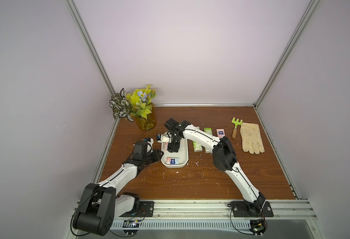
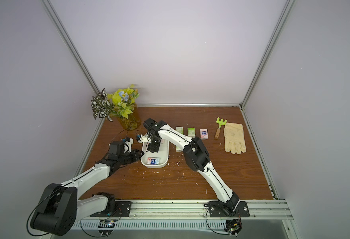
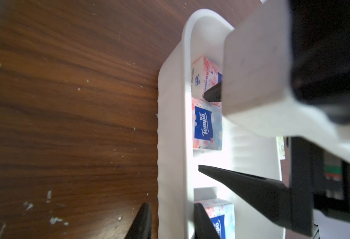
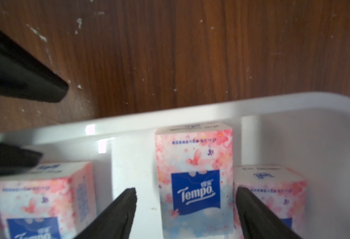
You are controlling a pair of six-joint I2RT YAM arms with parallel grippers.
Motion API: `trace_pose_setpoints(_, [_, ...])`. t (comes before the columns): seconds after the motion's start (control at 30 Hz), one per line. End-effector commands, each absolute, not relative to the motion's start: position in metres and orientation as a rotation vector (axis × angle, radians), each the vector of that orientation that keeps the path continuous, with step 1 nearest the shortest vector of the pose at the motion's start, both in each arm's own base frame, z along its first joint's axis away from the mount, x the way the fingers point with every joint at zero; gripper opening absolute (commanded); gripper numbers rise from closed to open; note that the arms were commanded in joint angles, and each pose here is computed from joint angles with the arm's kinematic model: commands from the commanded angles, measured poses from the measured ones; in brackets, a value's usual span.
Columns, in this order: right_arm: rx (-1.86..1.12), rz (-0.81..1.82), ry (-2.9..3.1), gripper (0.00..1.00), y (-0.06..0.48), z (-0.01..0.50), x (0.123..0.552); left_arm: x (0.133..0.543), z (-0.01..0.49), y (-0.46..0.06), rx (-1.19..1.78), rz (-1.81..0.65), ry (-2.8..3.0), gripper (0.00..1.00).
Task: Take the pocket tissues out of the storage box
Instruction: Pick up the pocket tissues from the storage box.
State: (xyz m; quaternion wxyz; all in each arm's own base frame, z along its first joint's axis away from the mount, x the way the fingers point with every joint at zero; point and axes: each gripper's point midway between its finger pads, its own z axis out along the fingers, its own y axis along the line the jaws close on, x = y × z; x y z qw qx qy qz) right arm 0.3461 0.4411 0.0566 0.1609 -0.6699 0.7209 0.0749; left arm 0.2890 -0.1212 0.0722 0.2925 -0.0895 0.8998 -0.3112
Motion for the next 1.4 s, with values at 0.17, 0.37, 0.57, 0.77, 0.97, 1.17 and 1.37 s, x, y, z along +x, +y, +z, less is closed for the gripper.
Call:
trace_pose_setpoints(0.17, [-1.961,0.300,2.069,0.79,0.442,0.045,0.335,0.282,0.062,-0.122,-0.239,-0.816,2.433,0.29])
trace_pose_setpoints(0.37, [-1.967,0.326,2.070,0.72,0.443,0.046,0.330,0.283,0.062,-0.122,-0.238,-0.819,2.433,0.29])
trace_pose_setpoints(0.57, [-1.971,0.336,2.058,0.73,0.446,0.049,0.321,0.284,0.062,-0.122,-0.236,-0.818,2.432,0.29])
trace_pose_setpoints(0.77, [-1.938,0.340,2.042,0.77,0.446,0.050,0.320,0.284,0.062,-0.122,-0.236,-0.819,2.430,0.29])
trace_pose_setpoints(0.97, [-1.907,0.343,2.043,0.72,0.450,0.043,0.323,0.284,0.063,-0.123,-0.230,-0.819,2.433,0.29])
trace_pose_setpoints(1.17, [-1.866,0.317,2.028,0.62,0.450,0.058,0.328,0.284,0.065,-0.122,-0.234,-0.814,2.427,0.29])
trace_pose_setpoints(1.37, [-1.796,0.305,2.008,0.60,0.447,0.085,0.331,0.286,0.071,-0.124,-0.224,-0.833,2.412,0.35])
